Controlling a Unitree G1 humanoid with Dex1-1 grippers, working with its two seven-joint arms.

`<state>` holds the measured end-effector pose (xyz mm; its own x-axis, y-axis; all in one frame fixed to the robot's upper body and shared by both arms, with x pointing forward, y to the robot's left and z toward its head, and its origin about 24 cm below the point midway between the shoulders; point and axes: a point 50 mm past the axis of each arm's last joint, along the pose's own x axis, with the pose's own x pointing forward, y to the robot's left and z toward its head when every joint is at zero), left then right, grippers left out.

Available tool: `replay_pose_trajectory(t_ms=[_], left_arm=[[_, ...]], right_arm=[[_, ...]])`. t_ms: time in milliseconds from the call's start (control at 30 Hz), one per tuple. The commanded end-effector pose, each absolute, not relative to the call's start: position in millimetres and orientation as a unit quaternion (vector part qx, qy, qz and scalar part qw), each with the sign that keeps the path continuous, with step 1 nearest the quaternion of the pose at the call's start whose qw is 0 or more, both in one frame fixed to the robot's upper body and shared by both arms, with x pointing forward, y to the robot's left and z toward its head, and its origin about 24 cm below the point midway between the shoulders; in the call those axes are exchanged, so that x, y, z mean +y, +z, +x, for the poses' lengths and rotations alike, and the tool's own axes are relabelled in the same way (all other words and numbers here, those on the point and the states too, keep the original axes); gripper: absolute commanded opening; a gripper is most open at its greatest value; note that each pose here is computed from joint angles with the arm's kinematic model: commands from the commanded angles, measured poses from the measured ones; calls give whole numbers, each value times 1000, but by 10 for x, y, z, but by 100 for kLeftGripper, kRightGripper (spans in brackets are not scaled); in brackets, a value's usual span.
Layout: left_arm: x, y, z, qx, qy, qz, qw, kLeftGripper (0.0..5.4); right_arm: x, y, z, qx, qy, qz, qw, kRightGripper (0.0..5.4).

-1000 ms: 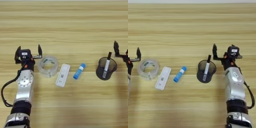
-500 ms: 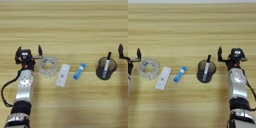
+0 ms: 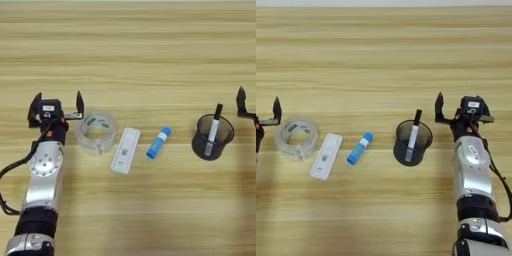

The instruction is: Move the objects on the table

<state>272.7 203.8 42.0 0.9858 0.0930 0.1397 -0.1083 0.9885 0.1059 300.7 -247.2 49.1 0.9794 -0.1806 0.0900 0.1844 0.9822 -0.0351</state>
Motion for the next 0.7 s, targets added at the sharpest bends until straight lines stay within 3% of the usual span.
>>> replay_pose_trajectory(t_ms=[33,333,700], left_arm=[[2016,450,2592,-56,30,72,995,540],[1738,549,2192,-10,-49,64,997,540],[1460,281,1595,120,-130,50,983,540]], right_arm=[[-2437,478,2995,-41,-91,-21,995,538],[-2410,479,2997,-42,-92,-19,995,538],[-2396,501,3023,-45,-98,-17,994,538]])
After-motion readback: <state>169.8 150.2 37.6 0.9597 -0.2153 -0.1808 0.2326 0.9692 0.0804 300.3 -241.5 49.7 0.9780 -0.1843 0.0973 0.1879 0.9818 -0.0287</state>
